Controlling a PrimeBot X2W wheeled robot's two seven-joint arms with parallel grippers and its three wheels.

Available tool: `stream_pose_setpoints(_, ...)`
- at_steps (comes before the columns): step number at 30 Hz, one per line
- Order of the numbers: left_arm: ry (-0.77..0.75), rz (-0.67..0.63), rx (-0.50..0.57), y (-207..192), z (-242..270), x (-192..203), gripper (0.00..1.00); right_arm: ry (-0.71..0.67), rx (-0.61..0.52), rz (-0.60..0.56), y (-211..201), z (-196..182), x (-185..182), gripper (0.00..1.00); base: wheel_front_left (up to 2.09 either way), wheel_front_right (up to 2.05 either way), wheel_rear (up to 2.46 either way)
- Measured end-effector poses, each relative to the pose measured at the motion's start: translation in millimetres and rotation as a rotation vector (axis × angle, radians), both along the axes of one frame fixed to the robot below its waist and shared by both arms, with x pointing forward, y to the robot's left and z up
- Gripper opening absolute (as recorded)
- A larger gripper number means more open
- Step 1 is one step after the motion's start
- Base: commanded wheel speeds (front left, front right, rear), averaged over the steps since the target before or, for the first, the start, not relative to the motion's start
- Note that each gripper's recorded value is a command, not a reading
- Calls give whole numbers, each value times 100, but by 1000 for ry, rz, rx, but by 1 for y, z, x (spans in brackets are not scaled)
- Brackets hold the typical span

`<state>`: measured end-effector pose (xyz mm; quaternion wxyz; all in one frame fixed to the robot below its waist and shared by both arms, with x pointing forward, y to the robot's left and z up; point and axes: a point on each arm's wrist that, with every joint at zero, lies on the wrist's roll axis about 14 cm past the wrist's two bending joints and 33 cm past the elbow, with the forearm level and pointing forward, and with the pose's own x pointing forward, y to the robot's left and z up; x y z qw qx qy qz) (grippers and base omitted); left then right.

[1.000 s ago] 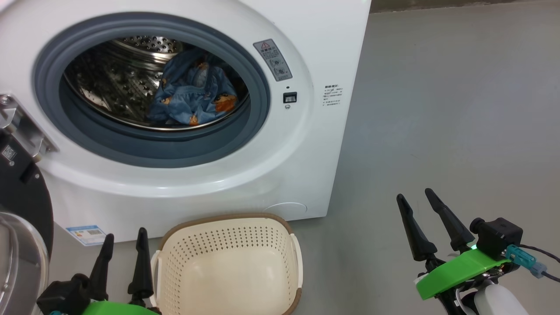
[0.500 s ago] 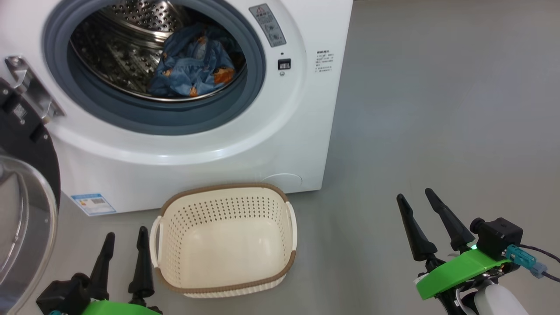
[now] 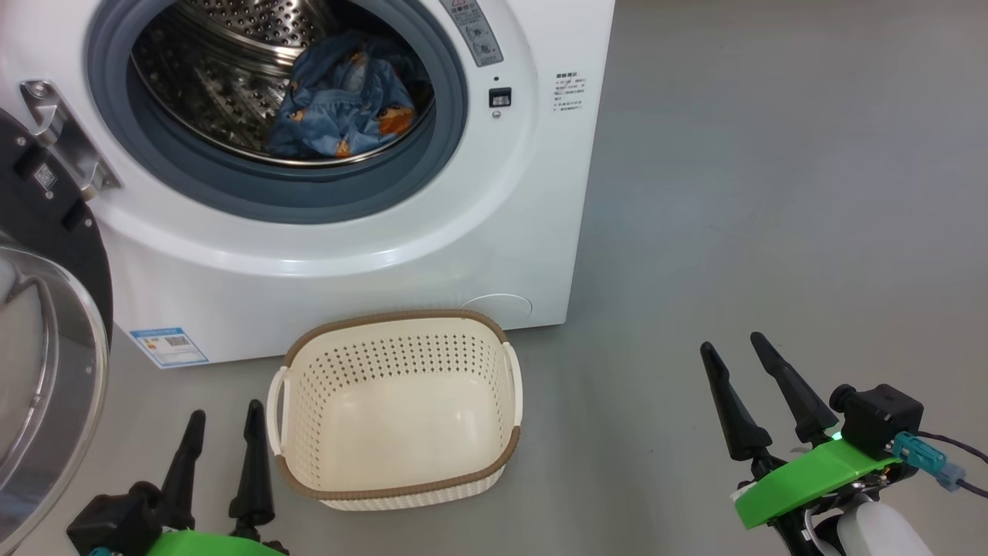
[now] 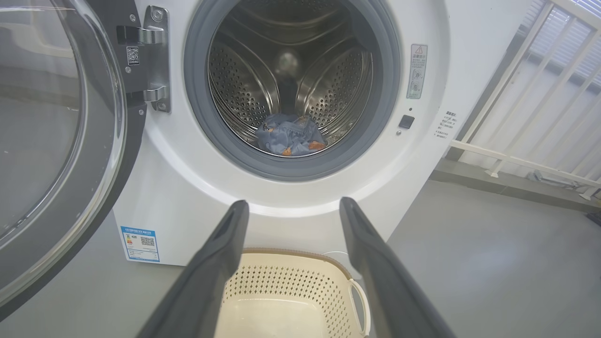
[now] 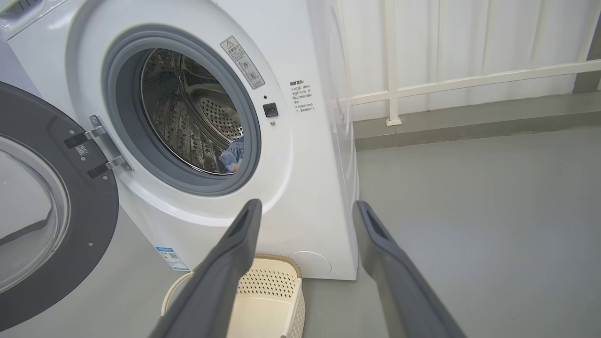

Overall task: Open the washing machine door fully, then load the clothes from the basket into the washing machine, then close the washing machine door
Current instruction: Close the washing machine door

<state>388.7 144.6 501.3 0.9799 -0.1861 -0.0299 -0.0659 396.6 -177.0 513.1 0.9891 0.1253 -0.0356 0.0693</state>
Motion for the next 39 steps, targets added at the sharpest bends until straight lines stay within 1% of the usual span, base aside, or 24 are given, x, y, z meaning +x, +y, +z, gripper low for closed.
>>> stream_pose_setpoints(20,-1,16,2,5,0,-3,100,1,-3,18,6,-1,4,100,0,0,0)
stream_pose_setpoints(29,-9,76,14,26,4,-14,100,-2,-29,88,28,-1,11,100,0,0,0)
stream_pose_setpoints(39,-16,196,44,64,8,-37,100,-15,-44,210,70,2,21,100,0,0,0)
